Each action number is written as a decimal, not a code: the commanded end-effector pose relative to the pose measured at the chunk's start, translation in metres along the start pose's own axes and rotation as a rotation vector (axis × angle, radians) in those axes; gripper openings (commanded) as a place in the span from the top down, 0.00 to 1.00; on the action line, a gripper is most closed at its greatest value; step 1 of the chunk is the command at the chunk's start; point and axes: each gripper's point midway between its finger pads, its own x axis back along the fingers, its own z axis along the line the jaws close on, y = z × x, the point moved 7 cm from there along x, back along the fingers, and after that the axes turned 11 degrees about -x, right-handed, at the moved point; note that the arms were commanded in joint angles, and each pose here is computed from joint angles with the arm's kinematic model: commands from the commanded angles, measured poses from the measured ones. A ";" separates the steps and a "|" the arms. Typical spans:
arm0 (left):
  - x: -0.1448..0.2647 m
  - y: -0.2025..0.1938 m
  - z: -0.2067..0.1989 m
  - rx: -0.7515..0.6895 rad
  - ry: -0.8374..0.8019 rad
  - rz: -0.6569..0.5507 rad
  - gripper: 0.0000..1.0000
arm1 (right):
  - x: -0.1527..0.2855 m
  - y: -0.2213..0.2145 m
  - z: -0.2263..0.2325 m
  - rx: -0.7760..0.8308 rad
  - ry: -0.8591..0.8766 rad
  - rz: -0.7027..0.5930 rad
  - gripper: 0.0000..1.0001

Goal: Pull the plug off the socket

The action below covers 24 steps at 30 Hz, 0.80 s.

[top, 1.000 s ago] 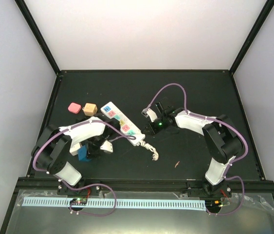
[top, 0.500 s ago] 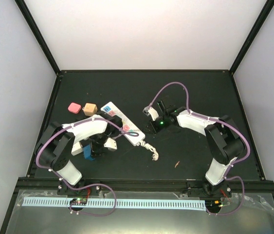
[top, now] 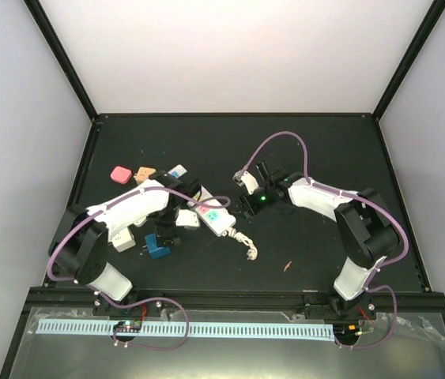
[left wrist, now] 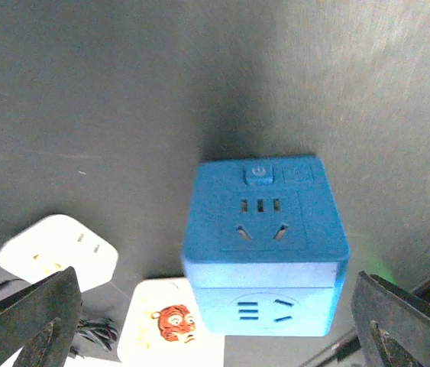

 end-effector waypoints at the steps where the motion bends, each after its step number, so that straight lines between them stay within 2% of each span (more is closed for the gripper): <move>1: 0.045 0.001 0.010 0.091 0.059 -0.206 0.01 | 0.013 0.019 0.008 0.057 -0.058 -0.076 0.29; 8: 0.087 -0.018 0.031 0.263 0.181 -0.439 0.01 | 0.003 0.034 0.025 0.142 -0.160 -0.090 0.06; 11: 0.102 -0.038 0.045 0.408 0.244 -0.560 0.01 | -0.006 0.038 0.035 0.197 -0.213 -0.084 0.01; 16: 0.132 -0.073 0.055 0.592 0.326 -0.767 0.01 | -0.030 0.041 0.049 0.288 -0.308 -0.047 0.00; 24: 0.160 -0.089 0.046 0.639 0.472 -0.919 0.01 | -0.068 0.043 0.058 0.352 -0.387 0.009 0.00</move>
